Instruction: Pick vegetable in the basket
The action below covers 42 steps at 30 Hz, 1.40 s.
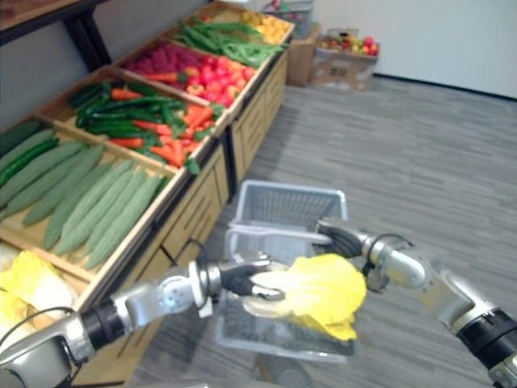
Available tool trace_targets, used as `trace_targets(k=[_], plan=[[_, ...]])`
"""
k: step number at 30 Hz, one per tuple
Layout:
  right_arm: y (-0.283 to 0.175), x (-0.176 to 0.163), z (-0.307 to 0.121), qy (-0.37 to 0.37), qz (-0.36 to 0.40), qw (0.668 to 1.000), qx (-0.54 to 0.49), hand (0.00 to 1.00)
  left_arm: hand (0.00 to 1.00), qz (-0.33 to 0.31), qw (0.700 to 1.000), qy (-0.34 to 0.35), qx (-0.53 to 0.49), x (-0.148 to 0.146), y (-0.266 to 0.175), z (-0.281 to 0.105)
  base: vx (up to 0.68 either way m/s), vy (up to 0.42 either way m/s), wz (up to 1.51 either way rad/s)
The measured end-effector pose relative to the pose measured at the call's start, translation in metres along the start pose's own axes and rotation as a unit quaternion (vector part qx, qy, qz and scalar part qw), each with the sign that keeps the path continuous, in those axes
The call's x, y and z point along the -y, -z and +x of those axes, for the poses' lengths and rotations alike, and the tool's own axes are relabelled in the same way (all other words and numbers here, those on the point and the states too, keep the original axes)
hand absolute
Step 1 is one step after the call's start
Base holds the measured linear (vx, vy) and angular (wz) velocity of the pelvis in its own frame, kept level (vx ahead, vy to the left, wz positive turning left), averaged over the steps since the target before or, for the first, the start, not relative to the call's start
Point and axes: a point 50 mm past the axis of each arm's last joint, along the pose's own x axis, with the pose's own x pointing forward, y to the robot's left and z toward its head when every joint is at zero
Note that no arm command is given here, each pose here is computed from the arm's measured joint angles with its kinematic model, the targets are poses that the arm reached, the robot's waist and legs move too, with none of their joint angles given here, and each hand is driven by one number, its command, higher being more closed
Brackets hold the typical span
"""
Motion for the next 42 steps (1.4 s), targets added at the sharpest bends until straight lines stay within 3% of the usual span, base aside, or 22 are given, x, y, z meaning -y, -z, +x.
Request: trace_targets(k=[8, 12, 13, 26, 36, 42], plan=[[-0.009, 0.004, 0.000, -0.006, 0.016, 1.000, 0.023, 1.00, 1.00, 0.032, 0.997, 0.033, -0.056, 0.018, 0.023, 0.005, 0.05, -0.024, -0.04], [-0.015, 0.004, 0.003, -0.018, 0.013, 0.999, 0.037, 1.00, 1.00, 0.043, 0.996, 0.014, -0.073, 0.014, 0.031, 0.008, 0.06, -0.044, 0.00], [-0.017, 0.006, 0.005, -0.021, 0.009, 0.999, 0.043, 1.00, 0.00, 0.050, 0.995, 0.005, -0.082, 0.014, 0.034, 0.009, 0.04, -0.061, -0.02], [-0.018, 0.003, 0.008, -0.036, 0.009, 0.998, 0.047, 1.00, 0.00, 0.070, 0.992, 0.013, -0.106, 0.021, 0.044, 0.012, 0.02, -0.062, -0.01], [-0.005, -0.017, 0.003, -0.025, 0.057, 0.998, 0.019, 1.00, 0.00, 0.074, 0.992, 0.009, -0.098, 0.019, 0.040, 0.016, 0.04, -0.009, 0.19], [0.043, -0.048, -0.013, 0.067, 0.101, 0.986, -0.115, 1.00, 0.00, 0.089, 0.995, 0.000, 0.050, 0.017, -0.021, 0.036, -0.01, -0.032, 0.47]])
